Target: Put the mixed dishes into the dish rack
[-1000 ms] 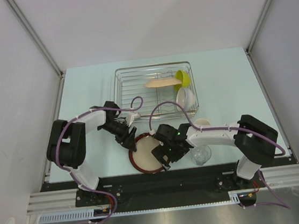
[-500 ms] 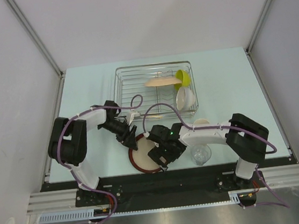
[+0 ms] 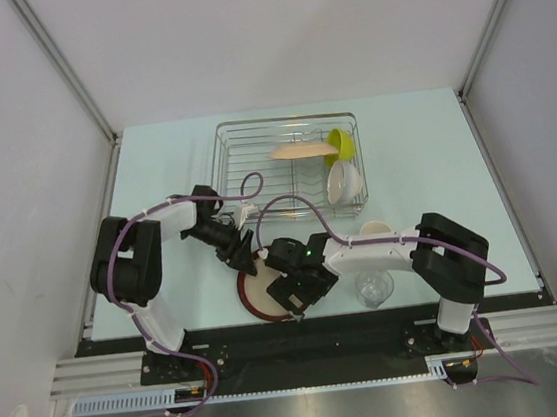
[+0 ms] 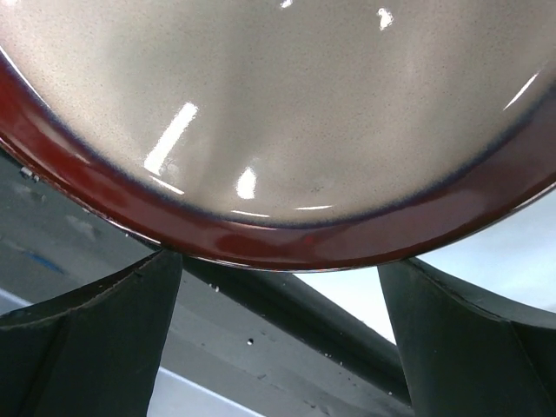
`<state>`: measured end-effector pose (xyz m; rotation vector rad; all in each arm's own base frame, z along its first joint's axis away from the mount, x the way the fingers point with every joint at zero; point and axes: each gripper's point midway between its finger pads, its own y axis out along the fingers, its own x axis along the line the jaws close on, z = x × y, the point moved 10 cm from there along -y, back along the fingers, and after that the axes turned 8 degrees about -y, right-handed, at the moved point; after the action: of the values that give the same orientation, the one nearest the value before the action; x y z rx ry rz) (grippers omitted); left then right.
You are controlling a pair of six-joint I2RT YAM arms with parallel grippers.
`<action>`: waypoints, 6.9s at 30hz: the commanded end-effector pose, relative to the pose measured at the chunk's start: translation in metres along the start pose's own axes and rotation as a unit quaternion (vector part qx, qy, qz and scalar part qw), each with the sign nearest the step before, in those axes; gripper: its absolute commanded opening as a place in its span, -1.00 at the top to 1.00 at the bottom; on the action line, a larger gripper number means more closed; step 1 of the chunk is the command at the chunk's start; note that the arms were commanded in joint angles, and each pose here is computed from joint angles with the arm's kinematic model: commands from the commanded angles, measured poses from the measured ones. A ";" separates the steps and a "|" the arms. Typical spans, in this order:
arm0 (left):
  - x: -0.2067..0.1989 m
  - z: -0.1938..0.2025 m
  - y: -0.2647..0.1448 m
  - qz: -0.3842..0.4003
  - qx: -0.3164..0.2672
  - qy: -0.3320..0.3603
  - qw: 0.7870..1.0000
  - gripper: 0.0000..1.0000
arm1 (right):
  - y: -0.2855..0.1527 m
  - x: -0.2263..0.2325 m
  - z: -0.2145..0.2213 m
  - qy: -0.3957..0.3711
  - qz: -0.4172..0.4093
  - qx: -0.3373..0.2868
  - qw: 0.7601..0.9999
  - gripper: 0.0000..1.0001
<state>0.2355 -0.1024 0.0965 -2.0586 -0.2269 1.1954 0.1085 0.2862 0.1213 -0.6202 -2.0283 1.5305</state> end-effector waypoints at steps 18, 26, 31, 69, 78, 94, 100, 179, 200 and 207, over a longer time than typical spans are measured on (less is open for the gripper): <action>-0.005 0.013 -0.006 0.000 0.058 0.008 0.998 -0.30 | 0.026 0.014 -0.071 0.019 0.094 -0.364 0.926 -1.00; -0.008 0.014 -0.003 0.032 0.077 0.011 0.996 -0.26 | 0.043 0.017 -0.083 0.009 0.092 -0.387 0.918 -0.99; -0.025 0.018 0.003 0.113 0.129 0.014 0.985 -0.24 | 0.050 0.015 -0.081 0.005 0.097 -0.379 0.920 -1.00; -0.117 -0.015 -0.038 0.258 -0.023 0.025 0.966 0.42 | 0.037 0.009 -0.107 -0.040 0.167 -0.413 0.894 -1.00; -0.123 -0.016 -0.043 0.239 -0.012 0.044 0.970 0.46 | 0.031 0.009 -0.109 -0.035 0.171 -0.419 0.891 -1.00; -0.086 -0.003 -0.044 0.017 0.059 0.078 0.995 1.00 | 0.031 0.003 -0.099 -0.010 0.190 -0.392 0.900 -0.99; -0.066 0.013 -0.044 -0.095 0.079 0.091 0.988 0.99 | 0.016 0.003 -0.097 0.001 0.194 -0.400 0.896 -0.99; -0.165 -0.246 -0.059 -0.301 -0.147 0.566 0.753 0.99 | -0.237 -0.191 0.048 0.359 0.189 -0.577 0.709 -1.00; -0.163 -0.208 -0.040 -0.272 -0.111 0.706 0.644 0.99 | -0.227 -0.190 0.049 0.369 0.170 -0.566 0.717 -0.99; -0.168 -0.202 -0.023 -0.243 -0.101 0.705 0.658 0.99 | -0.227 -0.188 0.052 0.367 0.171 -0.565 0.719 -1.00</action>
<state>0.3357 -0.2495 0.2579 -2.1640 -0.2150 -0.7906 0.2087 0.0715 0.2962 -1.7747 -1.9595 -0.1022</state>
